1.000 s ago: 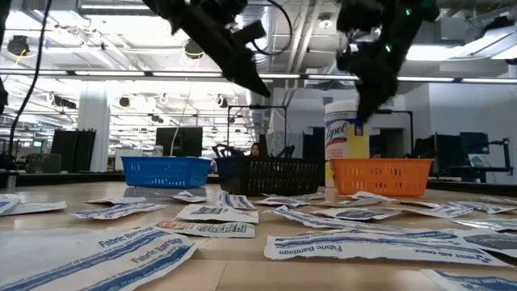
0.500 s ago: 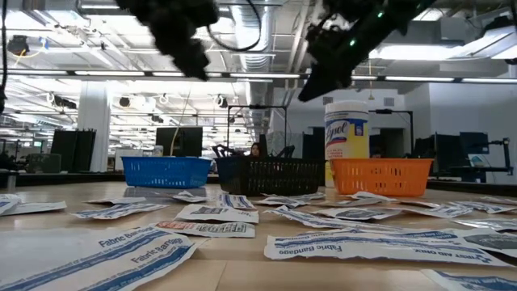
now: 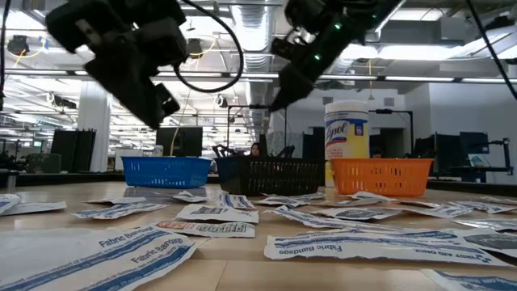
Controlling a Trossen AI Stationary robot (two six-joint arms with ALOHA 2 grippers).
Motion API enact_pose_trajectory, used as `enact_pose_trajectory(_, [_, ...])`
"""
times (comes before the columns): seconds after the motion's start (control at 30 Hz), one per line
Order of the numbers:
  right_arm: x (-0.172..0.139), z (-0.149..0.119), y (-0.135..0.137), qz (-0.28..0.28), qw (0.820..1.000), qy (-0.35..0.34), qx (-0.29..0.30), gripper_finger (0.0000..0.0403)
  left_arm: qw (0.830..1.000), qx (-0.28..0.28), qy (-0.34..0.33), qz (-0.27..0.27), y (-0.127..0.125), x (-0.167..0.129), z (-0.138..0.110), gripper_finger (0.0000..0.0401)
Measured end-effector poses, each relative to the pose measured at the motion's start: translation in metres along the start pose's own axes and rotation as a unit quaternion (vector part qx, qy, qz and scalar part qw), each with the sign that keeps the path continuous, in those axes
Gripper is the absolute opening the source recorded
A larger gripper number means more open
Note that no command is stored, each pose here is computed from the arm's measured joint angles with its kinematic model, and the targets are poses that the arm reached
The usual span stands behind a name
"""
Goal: Pick & Place First Aid Supplies
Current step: Put the ointment pack into the orange bin
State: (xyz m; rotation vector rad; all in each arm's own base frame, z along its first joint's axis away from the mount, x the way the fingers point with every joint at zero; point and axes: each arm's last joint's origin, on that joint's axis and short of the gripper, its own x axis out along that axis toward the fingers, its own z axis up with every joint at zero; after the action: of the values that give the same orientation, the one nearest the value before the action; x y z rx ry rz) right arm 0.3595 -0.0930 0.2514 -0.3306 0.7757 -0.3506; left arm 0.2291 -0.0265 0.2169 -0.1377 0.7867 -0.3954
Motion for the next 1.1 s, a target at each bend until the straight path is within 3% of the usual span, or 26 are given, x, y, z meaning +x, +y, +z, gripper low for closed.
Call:
enact_pose_trajectory(0.17, [0.004, 0.023, -0.004, -0.007, 1.000, -0.026, 0.001, 0.0183, 0.999, 0.034, 0.036, -0.004, -0.003, 0.016, -0.014, 0.0171])
enact_pose_trajectory(0.43, [0.003, 0.023, -0.003, -0.002, 1.000, -0.014, 0.000, 0.0233, 0.997, 0.035, 0.056, 0.030, 0.004, 0.029, -0.043, 0.0179])
enact_pose_trajectory(0.6, [0.003, 0.021, -0.003, 0.000, 1.000, -0.006, -0.001, 0.0234, 0.999, 0.038, 0.006, 0.027, 0.007, 0.034, -0.052, 0.0172])
enact_pose_trajectory(0.9, [0.003, 0.019, -0.003, 0.004, 1.000, 0.006, -0.004, 0.0230, 0.999, 0.027, -0.002, 0.024, 0.011, 0.048, -0.073, 0.0146])
enact_pose_trajectory(1.1, [0.003, 0.019, -0.003, 0.004, 1.000, 0.006, -0.004, 0.0230, 0.999, 0.019, -0.005, 0.028, 0.012, 0.049, -0.082, 0.0099])
